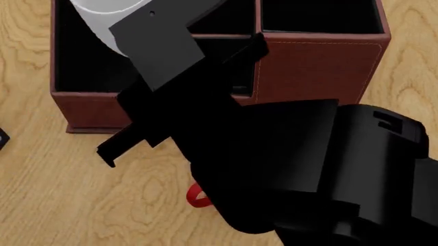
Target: Pick up the white mug and place it to the right of the caddy.
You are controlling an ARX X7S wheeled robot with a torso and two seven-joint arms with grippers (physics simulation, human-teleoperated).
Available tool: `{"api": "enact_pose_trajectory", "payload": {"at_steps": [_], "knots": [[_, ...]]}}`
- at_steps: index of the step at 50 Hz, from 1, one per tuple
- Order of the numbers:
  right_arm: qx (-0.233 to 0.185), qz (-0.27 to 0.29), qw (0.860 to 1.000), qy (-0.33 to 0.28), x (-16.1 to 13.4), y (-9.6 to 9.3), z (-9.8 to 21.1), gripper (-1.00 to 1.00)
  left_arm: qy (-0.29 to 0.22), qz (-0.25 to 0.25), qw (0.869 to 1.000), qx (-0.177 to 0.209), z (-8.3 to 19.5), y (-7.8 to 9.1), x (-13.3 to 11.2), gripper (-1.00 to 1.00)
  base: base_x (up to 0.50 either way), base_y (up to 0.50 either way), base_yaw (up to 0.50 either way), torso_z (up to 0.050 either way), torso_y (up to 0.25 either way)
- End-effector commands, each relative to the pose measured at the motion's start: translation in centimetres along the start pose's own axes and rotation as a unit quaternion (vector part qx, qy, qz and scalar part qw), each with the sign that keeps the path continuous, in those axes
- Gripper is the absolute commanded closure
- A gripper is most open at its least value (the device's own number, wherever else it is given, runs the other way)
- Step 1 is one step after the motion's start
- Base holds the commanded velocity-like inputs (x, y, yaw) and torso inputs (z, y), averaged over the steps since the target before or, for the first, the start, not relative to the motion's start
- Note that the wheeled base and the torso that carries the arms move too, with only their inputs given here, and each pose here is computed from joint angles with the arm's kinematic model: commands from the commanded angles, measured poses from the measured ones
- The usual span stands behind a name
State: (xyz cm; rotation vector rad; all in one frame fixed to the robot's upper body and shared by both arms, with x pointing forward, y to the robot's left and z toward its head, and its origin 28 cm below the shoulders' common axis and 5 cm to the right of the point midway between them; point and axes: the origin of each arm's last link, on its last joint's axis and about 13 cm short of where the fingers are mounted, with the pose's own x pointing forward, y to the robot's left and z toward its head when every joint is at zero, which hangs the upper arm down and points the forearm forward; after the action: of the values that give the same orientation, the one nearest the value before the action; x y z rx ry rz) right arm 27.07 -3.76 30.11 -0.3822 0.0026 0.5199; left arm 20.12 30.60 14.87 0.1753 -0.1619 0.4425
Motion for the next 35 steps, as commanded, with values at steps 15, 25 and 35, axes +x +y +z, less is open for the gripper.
{"api": "enact_pose_trajectory", "payload": {"at_steps": [15, 25, 35], "knots": [[-0.006, -0.109, 0.994, -0.010, -3.9, -4.6, 2.5, 1.00, 0.002, -0.006, 1.000, -0.003, -0.2, -0.3, 0.0, -1.00, 0.00, 0.00, 0.00, 0.000, 0.000], [-0.001, -0.158, 0.987, -0.003, -5.5, -6.2, 2.6, 1.00, 0.000, -0.006, 1.000, -0.002, 0.0, -0.3, -0.1, -1.00, 0.00, 0.00, 0.00, 0.000, 0.000], [0.000, -0.211, 0.978, 0.006, -7.5, -8.0, 2.8, 1.00, 0.000, -0.005, 1.000, -0.001, 0.0, -0.3, -0.1, -1.00, 0.00, 0.00, 0.00, 0.000, 0.002]]}}
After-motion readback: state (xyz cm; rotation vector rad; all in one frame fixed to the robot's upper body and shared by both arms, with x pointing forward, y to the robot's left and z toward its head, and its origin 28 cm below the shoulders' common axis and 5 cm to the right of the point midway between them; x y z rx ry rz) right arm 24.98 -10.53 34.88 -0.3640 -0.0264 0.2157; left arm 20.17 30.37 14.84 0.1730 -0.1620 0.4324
